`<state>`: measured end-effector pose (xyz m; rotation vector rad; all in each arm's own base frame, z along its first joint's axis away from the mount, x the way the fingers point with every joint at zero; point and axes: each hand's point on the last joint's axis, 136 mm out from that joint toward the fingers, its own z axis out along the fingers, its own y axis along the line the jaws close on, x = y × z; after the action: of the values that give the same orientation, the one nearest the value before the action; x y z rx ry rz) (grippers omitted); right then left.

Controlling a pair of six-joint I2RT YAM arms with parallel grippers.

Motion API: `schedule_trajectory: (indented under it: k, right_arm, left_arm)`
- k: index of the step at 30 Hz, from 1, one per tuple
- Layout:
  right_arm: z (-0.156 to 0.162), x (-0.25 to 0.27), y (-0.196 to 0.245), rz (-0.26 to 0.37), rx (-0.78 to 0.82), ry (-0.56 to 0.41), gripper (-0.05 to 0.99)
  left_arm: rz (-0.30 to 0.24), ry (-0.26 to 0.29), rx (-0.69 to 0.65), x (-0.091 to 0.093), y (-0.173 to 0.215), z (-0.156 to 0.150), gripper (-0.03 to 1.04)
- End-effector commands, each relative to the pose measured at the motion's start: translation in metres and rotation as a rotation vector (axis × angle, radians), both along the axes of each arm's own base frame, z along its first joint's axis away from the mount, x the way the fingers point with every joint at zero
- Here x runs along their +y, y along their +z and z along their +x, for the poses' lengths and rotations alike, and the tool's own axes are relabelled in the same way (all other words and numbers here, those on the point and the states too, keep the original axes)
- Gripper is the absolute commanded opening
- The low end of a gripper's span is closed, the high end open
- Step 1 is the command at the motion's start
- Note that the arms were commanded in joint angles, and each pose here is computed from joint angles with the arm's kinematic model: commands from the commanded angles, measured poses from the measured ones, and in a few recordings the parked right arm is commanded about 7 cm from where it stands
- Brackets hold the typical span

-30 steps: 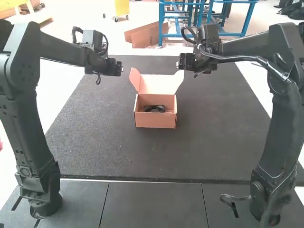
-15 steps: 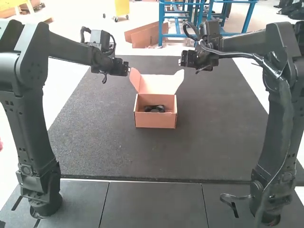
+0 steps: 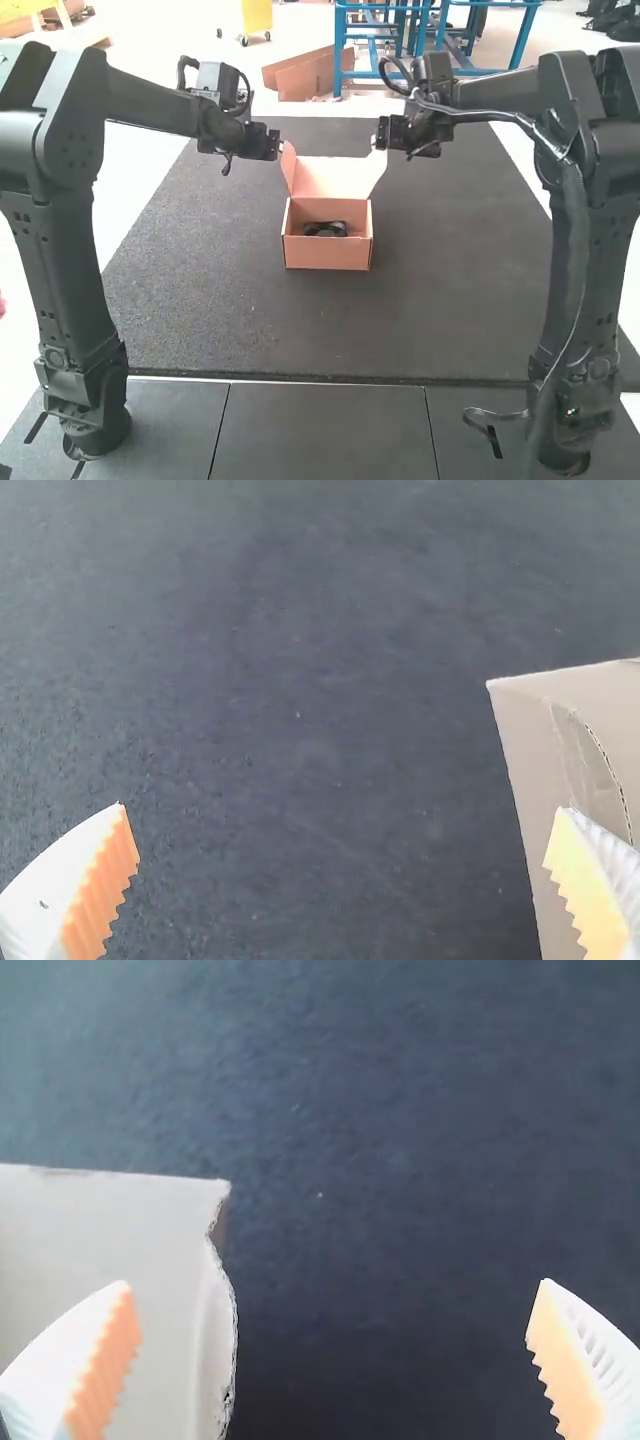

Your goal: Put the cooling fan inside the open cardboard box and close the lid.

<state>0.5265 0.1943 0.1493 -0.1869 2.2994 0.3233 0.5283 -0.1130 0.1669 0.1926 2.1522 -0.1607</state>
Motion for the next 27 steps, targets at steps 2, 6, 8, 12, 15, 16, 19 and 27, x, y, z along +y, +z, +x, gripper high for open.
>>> schedule_trajectory:
  k: [2,6,8,12,15,16,19,27]
  right_arm:
    - [0.012,-0.005,0.018,0.027,-0.036,-0.005,0.84]
    - [0.013,-0.003,0.013,0.023,-0.013,-0.001,0.79]
    - [0.013,-0.003,0.011,0.022,-0.006,-0.002,0.74]
    - [0.011,-0.001,0.009,0.028,0.004,0.005,0.65]
    - [0.006,0.003,0.005,0.032,0.025,0.019,0.62]
    - [0.005,0.003,0.005,0.032,0.03,0.022,0.62]
    - [0.001,0.005,0.002,0.033,0.05,0.031,0.57]
    - [-0.002,0.009,0.001,0.045,0.061,0.052,0.31]
  left_arm:
    - [-0.023,-0.011,-0.021,-0.006,0.011,0.007,0.96]
    - [-0.025,-0.01,-0.022,-0.006,0.011,0.007,0.96]
    - [-0.023,-0.011,-0.023,-0.006,0.011,0.007,0.96]
    - [-0.023,-0.012,-0.021,-0.007,0.01,0.007,0.96]
    - [-0.023,-0.012,-0.021,-0.007,0.01,0.007,0.96]
    - [-0.023,-0.012,-0.021,-0.007,0.01,0.007,0.96]
    - [-0.025,-0.011,-0.022,-0.007,0.011,0.007,0.96]
    - [-0.023,-0.011,-0.02,-0.006,0.01,0.007,0.96]
